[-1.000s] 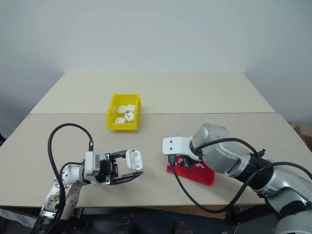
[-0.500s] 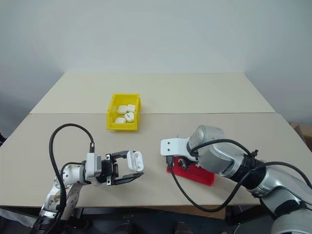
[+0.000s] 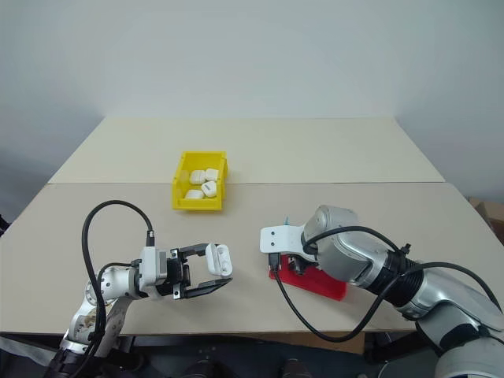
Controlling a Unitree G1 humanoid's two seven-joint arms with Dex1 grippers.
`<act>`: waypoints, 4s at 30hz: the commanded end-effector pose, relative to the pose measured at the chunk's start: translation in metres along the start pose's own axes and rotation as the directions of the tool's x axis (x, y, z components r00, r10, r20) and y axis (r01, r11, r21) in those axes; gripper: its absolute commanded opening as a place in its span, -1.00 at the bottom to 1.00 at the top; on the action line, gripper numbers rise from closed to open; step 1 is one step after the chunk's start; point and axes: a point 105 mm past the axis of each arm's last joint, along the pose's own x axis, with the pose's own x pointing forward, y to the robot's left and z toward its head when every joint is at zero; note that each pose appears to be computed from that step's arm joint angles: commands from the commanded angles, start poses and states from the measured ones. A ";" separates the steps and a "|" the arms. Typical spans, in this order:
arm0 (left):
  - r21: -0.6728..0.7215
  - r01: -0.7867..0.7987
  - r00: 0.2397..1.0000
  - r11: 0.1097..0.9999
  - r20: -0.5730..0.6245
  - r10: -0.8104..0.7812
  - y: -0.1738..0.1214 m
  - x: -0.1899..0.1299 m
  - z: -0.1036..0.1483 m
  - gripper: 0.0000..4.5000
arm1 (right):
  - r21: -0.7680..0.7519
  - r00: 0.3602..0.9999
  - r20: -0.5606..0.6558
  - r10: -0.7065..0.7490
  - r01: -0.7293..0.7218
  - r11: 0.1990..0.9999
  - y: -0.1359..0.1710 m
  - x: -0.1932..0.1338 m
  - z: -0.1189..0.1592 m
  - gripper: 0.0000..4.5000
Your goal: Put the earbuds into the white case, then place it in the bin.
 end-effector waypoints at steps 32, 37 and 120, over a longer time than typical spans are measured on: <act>0.032 0.000 1.000 0.999 -0.012 0.000 0.002 0.001 0.005 0.22 | -0.018 1.000 0.000 -0.025 0.025 1.000 -0.003 0.000 -0.002 -0.39; 0.033 0.000 1.000 0.999 -0.015 0.001 0.002 0.002 0.004 0.22 | -0.023 1.000 -0.002 -0.015 0.015 1.000 -0.002 0.000 -0.003 -0.47; 0.080 0.212 0.950 0.974 0.216 -0.224 0.019 0.051 0.121 0.22 | -0.025 0.015 1.000 0.021 0.344 0.939 0.010 -0.171 0.068 -0.70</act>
